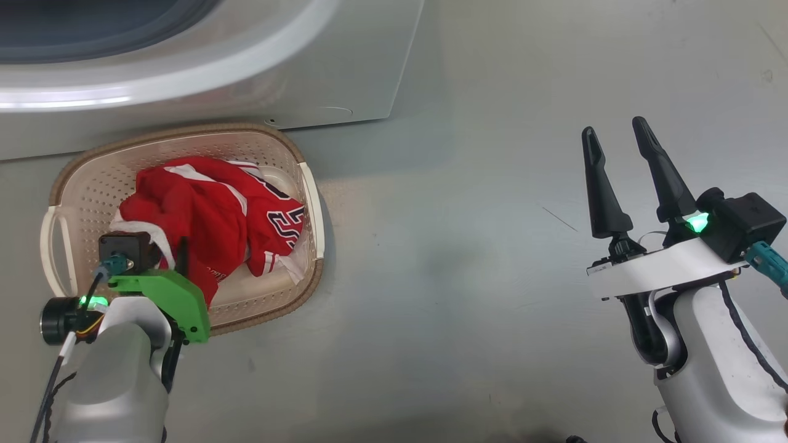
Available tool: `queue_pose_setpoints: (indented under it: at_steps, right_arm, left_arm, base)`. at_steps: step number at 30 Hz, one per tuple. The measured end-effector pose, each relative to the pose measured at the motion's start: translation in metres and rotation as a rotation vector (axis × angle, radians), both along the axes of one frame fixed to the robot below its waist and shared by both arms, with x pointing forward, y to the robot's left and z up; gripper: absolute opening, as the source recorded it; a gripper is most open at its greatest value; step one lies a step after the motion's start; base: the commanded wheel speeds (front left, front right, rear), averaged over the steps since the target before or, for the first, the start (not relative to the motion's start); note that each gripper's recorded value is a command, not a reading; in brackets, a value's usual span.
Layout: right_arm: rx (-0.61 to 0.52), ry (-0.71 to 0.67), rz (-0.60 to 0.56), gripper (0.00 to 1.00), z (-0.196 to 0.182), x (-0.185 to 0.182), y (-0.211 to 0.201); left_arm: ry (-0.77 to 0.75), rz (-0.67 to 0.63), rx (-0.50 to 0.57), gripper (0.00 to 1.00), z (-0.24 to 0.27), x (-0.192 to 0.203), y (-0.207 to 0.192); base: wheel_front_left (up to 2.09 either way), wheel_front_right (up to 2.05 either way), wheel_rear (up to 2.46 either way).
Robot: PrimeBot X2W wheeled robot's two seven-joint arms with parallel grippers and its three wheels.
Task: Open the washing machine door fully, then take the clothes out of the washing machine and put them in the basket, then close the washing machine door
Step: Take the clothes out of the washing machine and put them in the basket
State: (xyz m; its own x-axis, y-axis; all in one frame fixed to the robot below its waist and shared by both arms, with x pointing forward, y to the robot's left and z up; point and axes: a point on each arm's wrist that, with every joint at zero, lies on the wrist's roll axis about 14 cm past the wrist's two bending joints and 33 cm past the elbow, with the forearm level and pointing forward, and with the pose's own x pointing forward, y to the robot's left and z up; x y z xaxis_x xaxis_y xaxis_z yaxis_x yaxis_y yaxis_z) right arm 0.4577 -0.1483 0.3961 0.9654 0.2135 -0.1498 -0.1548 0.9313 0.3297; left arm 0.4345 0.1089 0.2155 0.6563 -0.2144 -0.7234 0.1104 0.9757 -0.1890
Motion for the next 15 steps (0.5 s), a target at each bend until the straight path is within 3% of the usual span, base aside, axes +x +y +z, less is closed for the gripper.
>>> queue_pose_setpoints:
  at_steps: [15]
  right_arm:
    - [0.007,-0.031,0.01,1.0,0.014,0.001,0.005]
  left_arm:
    - [-0.137,-0.025,0.016,1.0,0.036,0.02,0.004]
  base:
    - [0.0,0.0,0.0]
